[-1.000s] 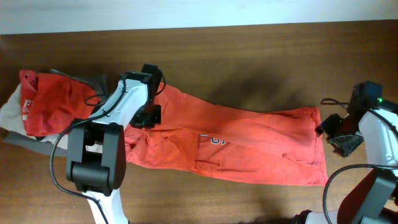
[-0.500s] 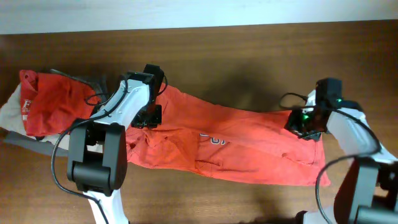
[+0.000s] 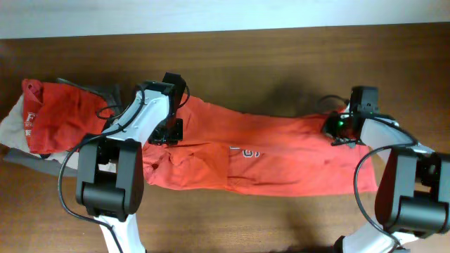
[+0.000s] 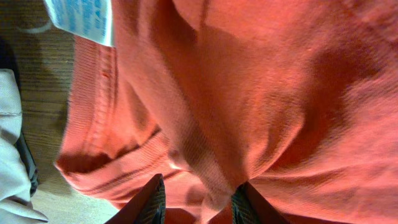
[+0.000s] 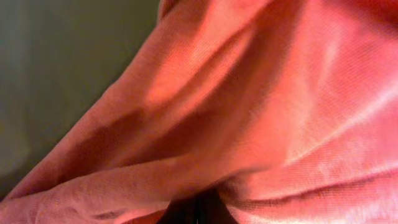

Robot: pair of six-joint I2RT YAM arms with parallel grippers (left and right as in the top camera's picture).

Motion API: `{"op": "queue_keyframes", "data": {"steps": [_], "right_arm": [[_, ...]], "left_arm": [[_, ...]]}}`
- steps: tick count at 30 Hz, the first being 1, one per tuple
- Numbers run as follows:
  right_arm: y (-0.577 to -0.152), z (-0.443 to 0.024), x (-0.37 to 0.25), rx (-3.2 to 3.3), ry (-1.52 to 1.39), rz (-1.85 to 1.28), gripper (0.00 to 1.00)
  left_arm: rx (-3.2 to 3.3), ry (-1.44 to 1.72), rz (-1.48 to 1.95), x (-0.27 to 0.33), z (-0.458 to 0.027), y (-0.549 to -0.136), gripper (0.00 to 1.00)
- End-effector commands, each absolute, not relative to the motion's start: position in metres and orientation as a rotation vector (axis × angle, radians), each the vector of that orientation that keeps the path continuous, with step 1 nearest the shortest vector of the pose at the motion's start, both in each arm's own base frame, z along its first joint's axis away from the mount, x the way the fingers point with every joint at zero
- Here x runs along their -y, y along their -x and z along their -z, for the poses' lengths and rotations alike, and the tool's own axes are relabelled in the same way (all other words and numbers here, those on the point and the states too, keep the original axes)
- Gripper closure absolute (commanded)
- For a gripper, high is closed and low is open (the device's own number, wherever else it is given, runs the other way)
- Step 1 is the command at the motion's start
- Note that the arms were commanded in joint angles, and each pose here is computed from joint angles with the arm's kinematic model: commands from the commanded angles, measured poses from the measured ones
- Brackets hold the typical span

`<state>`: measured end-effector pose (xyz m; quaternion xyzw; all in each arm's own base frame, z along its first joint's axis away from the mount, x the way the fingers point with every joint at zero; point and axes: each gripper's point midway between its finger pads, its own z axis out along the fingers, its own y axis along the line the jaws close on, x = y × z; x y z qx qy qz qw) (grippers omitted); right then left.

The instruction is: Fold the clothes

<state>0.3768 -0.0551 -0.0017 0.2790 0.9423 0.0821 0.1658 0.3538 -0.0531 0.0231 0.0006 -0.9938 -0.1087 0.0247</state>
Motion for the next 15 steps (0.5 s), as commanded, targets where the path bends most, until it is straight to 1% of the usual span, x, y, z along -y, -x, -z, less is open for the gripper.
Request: {"op": "queue_keyframes", "data": {"steps": [1, 2, 3, 5, 6, 8, 9, 11, 13, 14, 15], "right_arm": [[-0.359, 0.047, 0.077, -2.761, -0.879, -0.016, 0.96], [-0.365, 0.045, 0.079, -2.751, -0.876, -0.014, 0.96], [-0.371, 0.043, 0.081, -2.738, -0.872, -0.01, 0.96], [-0.384, 0.037, 0.083, -2.712, -0.864, -0.014, 0.96], [-0.39, 0.032, 0.085, -2.696, -0.86, -0.017, 0.96], [-0.408, 0.018, 0.088, -2.652, -0.847, -0.024, 0.96], [-0.413, 0.012, 0.089, -2.644, -0.844, -0.025, 0.96], [-0.428, -0.012, 0.094, -2.626, -0.845, -0.044, 0.96], [-0.433, -0.033, 0.095, -2.629, -0.856, -0.076, 0.96], [-0.434, -0.045, 0.095, -2.635, -0.863, -0.101, 0.96], [-0.434, -0.059, 0.093, -2.646, -0.854, -0.138, 0.96]], "left_arm": [[3.066, -0.013, 0.362, 0.05, -0.022, -0.352, 0.65], [3.069, -0.013, 0.362, 0.05, -0.022, -0.352, 0.61], [3.071, -0.013, 0.361, 0.05, -0.022, -0.353, 0.59], [3.078, -0.015, 0.359, 0.051, -0.022, -0.355, 0.59], [3.082, -0.015, 0.358, 0.051, -0.022, -0.355, 0.57], [3.097, -0.017, 0.354, 0.052, -0.021, -0.359, 0.48], [3.102, -0.018, 0.354, 0.052, -0.021, -0.36, 0.45], [3.116, -0.004, 0.368, 0.051, -0.023, -0.365, 0.39], [3.122, 0.028, 0.387, 0.049, -0.029, -0.368, 0.37], [3.123, 0.051, 0.386, 0.05, -0.034, -0.37, 0.32], [3.124, 0.065, 0.387, 0.05, -0.04, -0.373, 0.3]]}}
